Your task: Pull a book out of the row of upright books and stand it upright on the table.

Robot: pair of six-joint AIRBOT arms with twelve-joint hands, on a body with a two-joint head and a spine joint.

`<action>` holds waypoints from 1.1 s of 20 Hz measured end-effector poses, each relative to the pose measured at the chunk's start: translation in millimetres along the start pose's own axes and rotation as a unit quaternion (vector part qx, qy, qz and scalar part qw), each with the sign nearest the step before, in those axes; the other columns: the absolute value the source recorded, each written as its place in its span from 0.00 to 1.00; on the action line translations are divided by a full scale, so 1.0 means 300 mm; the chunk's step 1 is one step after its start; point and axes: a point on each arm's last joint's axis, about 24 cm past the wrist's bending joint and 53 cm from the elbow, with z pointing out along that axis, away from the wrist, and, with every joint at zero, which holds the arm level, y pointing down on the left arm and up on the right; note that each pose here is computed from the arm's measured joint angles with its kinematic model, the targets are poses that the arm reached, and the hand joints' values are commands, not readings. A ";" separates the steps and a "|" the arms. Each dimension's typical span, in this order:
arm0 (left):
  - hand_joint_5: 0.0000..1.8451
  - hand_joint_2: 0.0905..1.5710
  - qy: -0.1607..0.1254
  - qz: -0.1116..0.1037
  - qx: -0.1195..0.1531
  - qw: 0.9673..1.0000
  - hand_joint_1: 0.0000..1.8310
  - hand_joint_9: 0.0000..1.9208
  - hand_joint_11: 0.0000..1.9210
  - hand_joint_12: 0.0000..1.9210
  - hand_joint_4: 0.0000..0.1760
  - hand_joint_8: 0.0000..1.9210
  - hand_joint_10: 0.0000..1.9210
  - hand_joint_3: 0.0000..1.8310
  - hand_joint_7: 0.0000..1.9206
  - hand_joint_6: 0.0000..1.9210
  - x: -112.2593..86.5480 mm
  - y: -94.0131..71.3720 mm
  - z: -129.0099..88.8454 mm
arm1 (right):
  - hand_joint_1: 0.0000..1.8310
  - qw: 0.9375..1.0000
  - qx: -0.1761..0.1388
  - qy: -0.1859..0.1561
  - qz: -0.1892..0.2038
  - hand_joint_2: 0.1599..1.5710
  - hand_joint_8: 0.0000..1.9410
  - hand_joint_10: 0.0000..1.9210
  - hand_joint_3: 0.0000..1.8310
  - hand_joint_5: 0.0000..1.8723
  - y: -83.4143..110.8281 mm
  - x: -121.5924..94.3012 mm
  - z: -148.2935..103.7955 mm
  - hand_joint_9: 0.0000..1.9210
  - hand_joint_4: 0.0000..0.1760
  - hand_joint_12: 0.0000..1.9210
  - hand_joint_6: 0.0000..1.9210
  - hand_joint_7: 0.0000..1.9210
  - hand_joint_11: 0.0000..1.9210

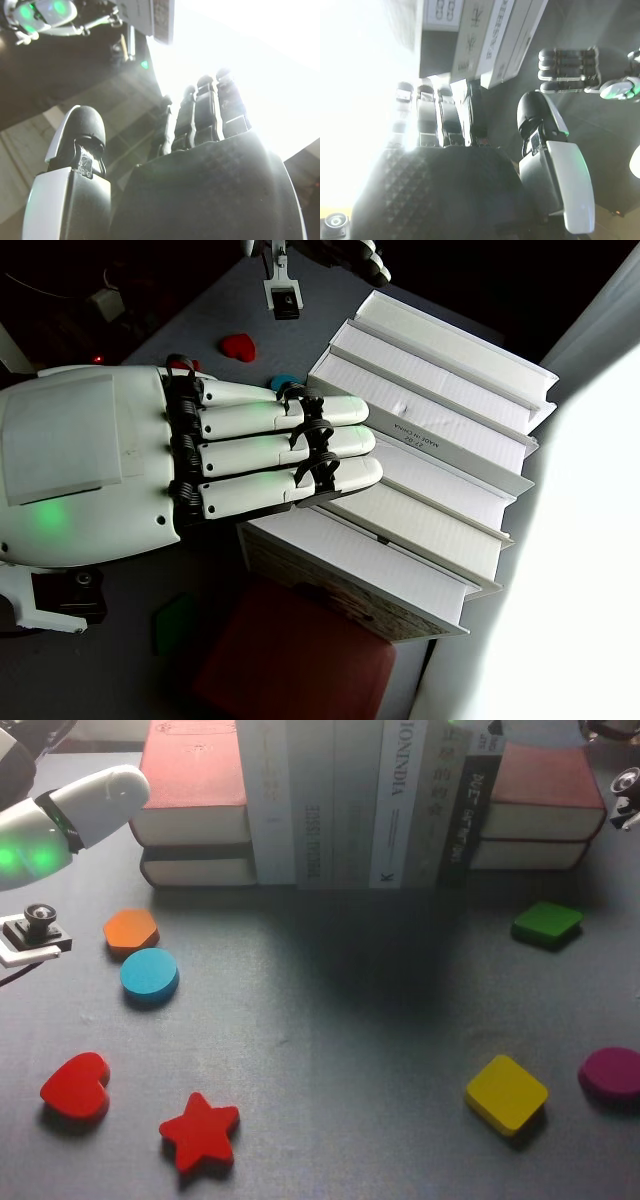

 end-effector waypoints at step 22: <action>0.00 0.85 -0.012 -0.005 0.008 1.000 0.18 0.00 0.00 0.00 0.37 0.00 0.00 0.00 0.00 0.00 -0.014 -0.010 -0.021 | 0.01 0.990 -0.135 0.031 0.040 0.85 0.00 0.00 0.00 0.22 0.232 0.159 -0.276 0.00 0.00 0.00 0.28 0.06 0.00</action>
